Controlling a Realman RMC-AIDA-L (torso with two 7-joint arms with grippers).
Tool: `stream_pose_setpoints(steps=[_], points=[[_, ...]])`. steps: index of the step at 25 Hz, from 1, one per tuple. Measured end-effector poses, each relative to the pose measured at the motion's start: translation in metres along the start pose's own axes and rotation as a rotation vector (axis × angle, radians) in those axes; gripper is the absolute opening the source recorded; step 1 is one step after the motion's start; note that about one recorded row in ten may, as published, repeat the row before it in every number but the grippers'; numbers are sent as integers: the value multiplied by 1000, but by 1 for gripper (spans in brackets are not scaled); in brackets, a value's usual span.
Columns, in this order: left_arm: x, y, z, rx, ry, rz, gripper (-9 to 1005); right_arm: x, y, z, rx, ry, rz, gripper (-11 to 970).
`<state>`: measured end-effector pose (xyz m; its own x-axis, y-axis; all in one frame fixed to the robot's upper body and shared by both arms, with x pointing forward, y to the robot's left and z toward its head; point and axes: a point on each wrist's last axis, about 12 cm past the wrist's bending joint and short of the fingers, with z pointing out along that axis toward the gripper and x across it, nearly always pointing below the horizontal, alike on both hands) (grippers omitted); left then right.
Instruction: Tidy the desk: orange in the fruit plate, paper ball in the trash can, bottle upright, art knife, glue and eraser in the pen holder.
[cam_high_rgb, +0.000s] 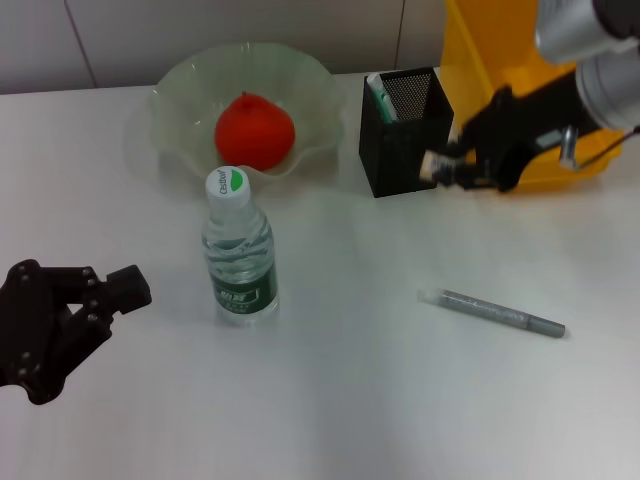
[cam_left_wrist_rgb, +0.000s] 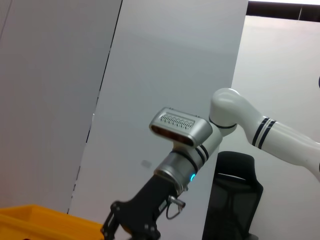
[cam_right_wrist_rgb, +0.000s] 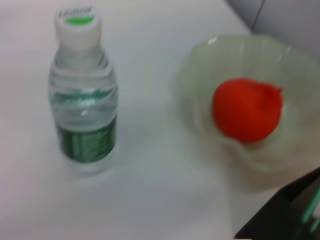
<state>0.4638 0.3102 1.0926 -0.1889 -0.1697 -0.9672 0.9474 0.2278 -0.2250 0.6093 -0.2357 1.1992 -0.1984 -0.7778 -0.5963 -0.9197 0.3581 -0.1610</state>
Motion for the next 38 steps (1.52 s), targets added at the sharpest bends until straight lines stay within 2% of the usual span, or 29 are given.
stream_pose_setpoints(steps=[4,10,12,15,19,24,38], points=[[0,-1,-1,-6,-5,-1,28,-9,-11,-12,102,-74,-6,248],[1,-2,-2,-7,-7,-2,28,-13,-22,-16,167,-114,-6,248],[1,-2,-2,-8,-7,-2,29,-12,-30,-15,193,-139,7,249],[1,-2,-2,-9,-7,-2,29,-11,-36,-14,200,-159,23,249],[1,-2,-3,-11,-7,-2,29,-4,-53,-5,184,-163,65,250],[2,-2,-4,-15,-6,-3,29,2,-61,6,168,-159,91,250],[2,-2,-4,-20,-4,-3,29,10,-62,24,126,-134,128,252]])
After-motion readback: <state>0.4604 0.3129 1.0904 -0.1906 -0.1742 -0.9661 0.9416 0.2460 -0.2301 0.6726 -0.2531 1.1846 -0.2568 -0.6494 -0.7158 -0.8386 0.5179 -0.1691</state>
